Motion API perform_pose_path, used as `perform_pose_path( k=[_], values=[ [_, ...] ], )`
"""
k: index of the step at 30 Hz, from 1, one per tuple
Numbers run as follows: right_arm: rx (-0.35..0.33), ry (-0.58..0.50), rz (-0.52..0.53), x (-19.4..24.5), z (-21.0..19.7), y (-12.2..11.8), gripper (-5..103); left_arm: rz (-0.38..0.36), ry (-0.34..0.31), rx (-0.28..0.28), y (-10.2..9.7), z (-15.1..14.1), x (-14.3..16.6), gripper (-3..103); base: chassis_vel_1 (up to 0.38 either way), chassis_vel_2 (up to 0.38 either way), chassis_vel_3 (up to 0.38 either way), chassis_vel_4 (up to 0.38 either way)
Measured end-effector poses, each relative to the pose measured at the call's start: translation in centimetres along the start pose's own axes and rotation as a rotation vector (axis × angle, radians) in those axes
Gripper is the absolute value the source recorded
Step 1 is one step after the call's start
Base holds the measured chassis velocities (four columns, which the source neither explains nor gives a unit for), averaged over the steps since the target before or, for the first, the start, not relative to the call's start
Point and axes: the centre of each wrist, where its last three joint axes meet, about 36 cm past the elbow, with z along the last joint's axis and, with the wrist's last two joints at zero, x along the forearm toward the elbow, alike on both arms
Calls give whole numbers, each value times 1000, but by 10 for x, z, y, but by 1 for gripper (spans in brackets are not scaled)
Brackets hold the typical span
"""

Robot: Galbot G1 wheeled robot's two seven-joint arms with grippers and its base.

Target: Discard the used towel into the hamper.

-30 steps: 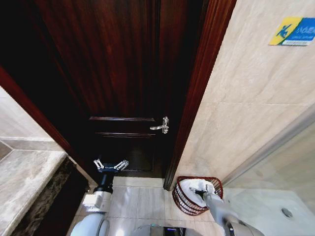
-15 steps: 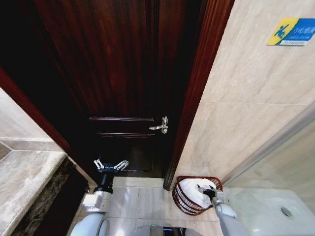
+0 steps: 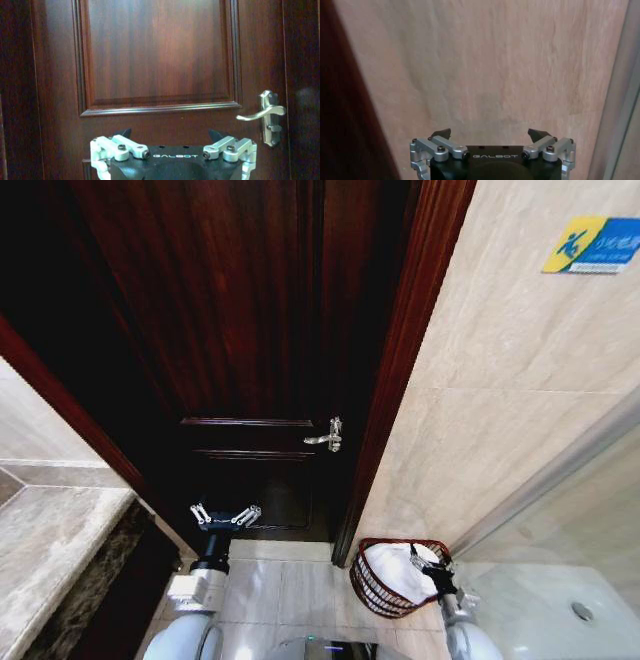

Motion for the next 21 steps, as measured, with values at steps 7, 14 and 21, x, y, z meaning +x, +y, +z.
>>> perform_pose_path(
  k=[7, 14, 21],
  values=[
    [44, -148, -40, 48, -54, 39, 100, 0, 0, 0, 0, 0, 0, 100, 0, 0, 0, 0],
    [85, -227, -48, 61, -82, 62, 100, 0, 0, 0, 0, 0, 0, 100, 0, 0, 0, 0],
    [116, -320, -64, 75, -122, 74, 100, 0, 0, 0, 0, 0, 0, 100, 0, 0, 0, 0]
  ],
)
